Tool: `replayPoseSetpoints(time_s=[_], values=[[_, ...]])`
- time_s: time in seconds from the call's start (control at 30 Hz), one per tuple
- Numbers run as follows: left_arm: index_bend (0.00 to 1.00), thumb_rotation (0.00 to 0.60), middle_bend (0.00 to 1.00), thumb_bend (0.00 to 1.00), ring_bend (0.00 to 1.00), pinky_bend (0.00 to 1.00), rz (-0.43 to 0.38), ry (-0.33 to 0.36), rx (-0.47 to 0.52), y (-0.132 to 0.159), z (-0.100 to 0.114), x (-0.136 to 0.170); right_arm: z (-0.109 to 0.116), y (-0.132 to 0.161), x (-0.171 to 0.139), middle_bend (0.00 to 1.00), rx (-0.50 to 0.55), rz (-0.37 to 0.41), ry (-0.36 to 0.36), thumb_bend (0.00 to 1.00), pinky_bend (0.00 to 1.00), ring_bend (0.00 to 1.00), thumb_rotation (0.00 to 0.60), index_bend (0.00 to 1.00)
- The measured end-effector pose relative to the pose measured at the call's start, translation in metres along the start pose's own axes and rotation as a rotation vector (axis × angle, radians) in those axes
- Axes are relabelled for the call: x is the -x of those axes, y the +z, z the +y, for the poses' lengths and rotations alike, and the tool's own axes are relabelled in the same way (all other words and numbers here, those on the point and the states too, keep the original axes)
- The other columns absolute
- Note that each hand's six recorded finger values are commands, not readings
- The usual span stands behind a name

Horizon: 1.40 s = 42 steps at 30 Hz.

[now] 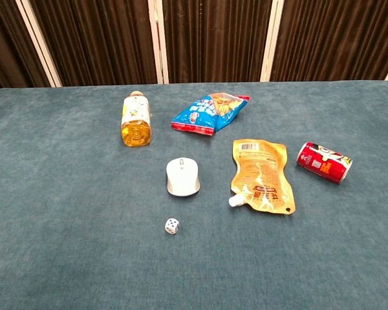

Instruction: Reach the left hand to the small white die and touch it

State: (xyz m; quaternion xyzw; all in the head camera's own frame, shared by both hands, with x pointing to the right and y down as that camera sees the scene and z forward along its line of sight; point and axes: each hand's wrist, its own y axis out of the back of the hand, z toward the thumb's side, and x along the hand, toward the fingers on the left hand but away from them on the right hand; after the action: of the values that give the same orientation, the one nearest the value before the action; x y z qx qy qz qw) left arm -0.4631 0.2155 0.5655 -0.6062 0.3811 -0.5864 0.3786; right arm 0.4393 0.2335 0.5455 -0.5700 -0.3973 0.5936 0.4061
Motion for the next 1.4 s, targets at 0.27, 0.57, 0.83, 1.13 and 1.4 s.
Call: replayPoseSetpoints(time_s=[0.27,0.57,0.83,1.13,1.4], values=[[0.0,0.6,0.0,0.28,0.0,0.0,-0.004,-0.013,-0.005,0.002,-0.001,0.0,0.0,0.0,0.0,0.0,-0.002,-0.009,0.003,0.0,0.0,0.0,0.6,0.0],[0.0,0.6,0.0,0.28,0.0,0.0,-0.026,-0.037,-0.021,0.008,-0.004,-0.003,0.0,-0.002,0.003,0.0,0.003,-0.017,0.003,0.01,0.0,0.0,0.6,0.0],[0.0,0.6,0.49,0.34,0.58,0.69,-0.087,0.003,-0.03,0.034,0.002,-0.016,0.0,-0.004,0.004,0.0,0.02,-0.025,-0.007,0.01,0.0,0.0,0.6,0.0],[0.0,0.6,0.83,0.55,0.87,0.89,-0.277,-0.091,-0.032,0.105,-0.017,-0.035,0.0,-0.01,0.008,0.0,0.043,-0.049,-0.006,0.02,0.0,0.0,0.6,0.0],[0.0,0.6,0.85,0.66,0.88,0.89,-0.438,-0.275,-0.081,0.172,-0.044,-0.035,0.0,-0.016,0.009,0.0,0.055,-0.068,0.002,0.02,0.0,0.0,0.6,0.0]])
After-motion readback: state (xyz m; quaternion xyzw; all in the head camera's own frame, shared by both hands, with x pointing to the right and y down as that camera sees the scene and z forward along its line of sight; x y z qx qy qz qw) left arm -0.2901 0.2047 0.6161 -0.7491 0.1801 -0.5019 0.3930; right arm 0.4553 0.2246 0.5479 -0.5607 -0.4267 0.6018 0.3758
